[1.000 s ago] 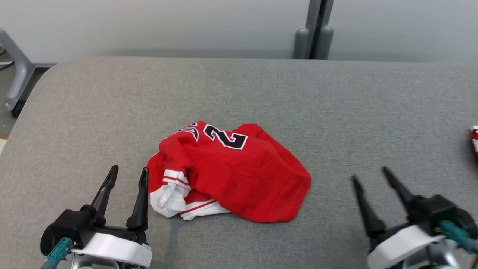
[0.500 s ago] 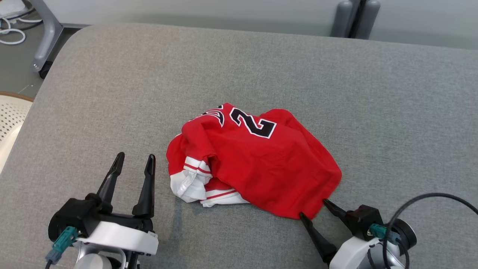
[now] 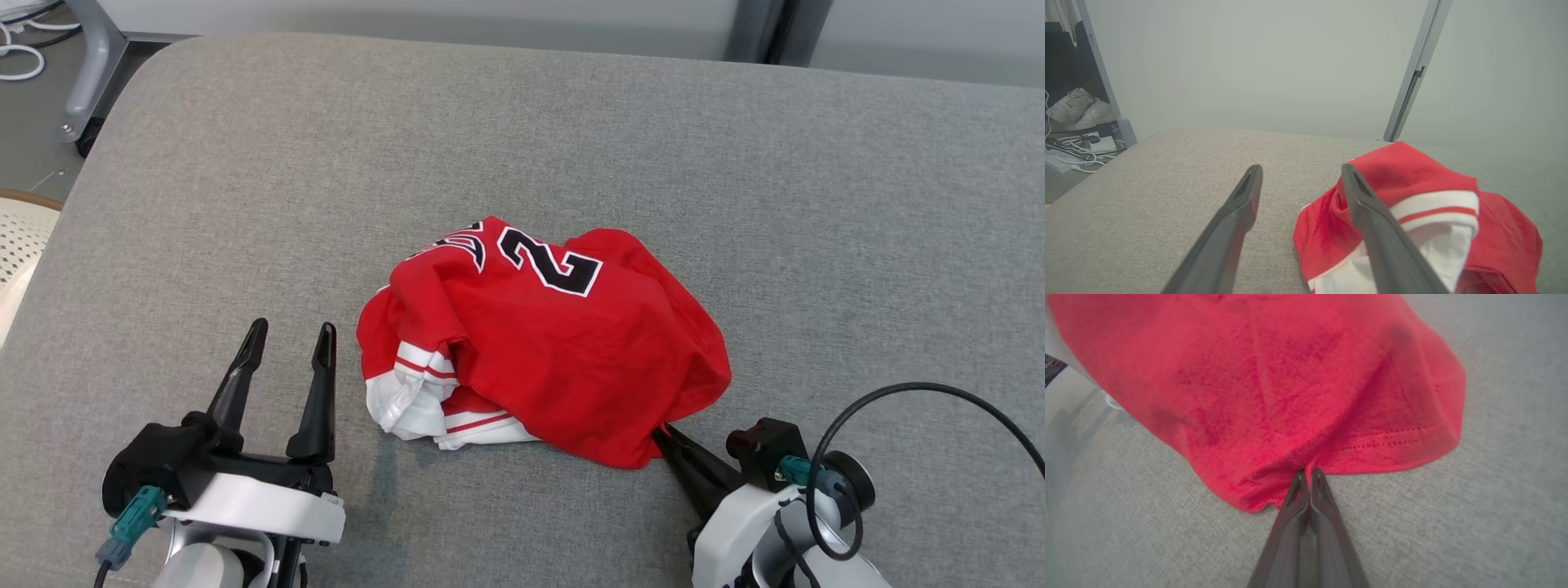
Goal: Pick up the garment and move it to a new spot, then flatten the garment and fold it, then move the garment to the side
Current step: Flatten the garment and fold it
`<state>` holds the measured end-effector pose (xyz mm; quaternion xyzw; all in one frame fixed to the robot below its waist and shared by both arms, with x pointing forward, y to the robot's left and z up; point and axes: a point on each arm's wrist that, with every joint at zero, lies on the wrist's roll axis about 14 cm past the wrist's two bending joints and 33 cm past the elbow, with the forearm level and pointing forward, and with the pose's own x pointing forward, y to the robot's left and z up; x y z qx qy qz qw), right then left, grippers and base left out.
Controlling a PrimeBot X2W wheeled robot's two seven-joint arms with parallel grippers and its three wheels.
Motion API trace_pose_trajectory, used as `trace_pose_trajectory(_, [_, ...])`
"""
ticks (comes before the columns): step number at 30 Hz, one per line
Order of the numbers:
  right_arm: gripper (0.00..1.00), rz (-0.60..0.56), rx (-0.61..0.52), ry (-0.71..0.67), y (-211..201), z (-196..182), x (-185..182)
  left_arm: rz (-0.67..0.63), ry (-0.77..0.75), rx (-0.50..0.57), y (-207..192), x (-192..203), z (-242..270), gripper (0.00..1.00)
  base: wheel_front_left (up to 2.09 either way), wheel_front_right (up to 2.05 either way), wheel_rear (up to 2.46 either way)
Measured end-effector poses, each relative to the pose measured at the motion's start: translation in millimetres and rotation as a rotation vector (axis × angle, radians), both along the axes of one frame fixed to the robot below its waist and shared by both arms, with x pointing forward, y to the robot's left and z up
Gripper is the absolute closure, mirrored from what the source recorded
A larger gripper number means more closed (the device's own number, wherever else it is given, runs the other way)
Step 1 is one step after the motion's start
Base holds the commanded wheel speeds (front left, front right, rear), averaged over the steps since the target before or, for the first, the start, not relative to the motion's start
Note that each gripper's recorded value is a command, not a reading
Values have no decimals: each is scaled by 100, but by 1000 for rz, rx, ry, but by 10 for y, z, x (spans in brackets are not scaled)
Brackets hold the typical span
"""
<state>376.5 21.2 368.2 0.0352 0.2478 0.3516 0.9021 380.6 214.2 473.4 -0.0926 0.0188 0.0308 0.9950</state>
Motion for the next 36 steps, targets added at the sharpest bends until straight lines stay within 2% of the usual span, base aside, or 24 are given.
trace_pose_trajectory(5, [100, -43, 40, -42, -53, 119, 77, -7, -12, 4, -15, 36, 26, 0, 0, 0, 0])
trace_pose_trajectory(11, [100, -150, 44, -170, -405, 455, 372, -30, -27, 5, -85, 88, 60, 0, 0, 0, 0])
trace_pose_trajectory(22, [100, -402, -75, -372, -1487, 1058, 811, -80, -27, 0, -236, 147, 36, 0, 0, 0, 0])
trace_pose_trajectory(26, [100, -486, -123, -365, -1825, 1051, 813, -92, -24, 0, -267, 158, 20, 0, 0, 0, 0])
trace_pose_trajectory(31, [100, -525, -117, -214, -1855, 602, 629, -105, -14, -3, -303, 167, -16, 0, 0, 0, 0])
trace_pose_trajectory(32, [67, -528, -111, -185, -1833, 511, 589, -109, -14, -4, -313, 168, -19, 0, 0, 0, 0])
trace_pose_trajectory(33, [0, -529, -109, -164, -1817, 438, 553, -113, -15, -5, -321, 169, -17, 0, 0, 0, 0])
trace_pose_trajectory(36, [0, -545, -76, -141, -1769, 353, 488, -118, -19, -1, -325, 167, -1, 0, 0, 0, 0])
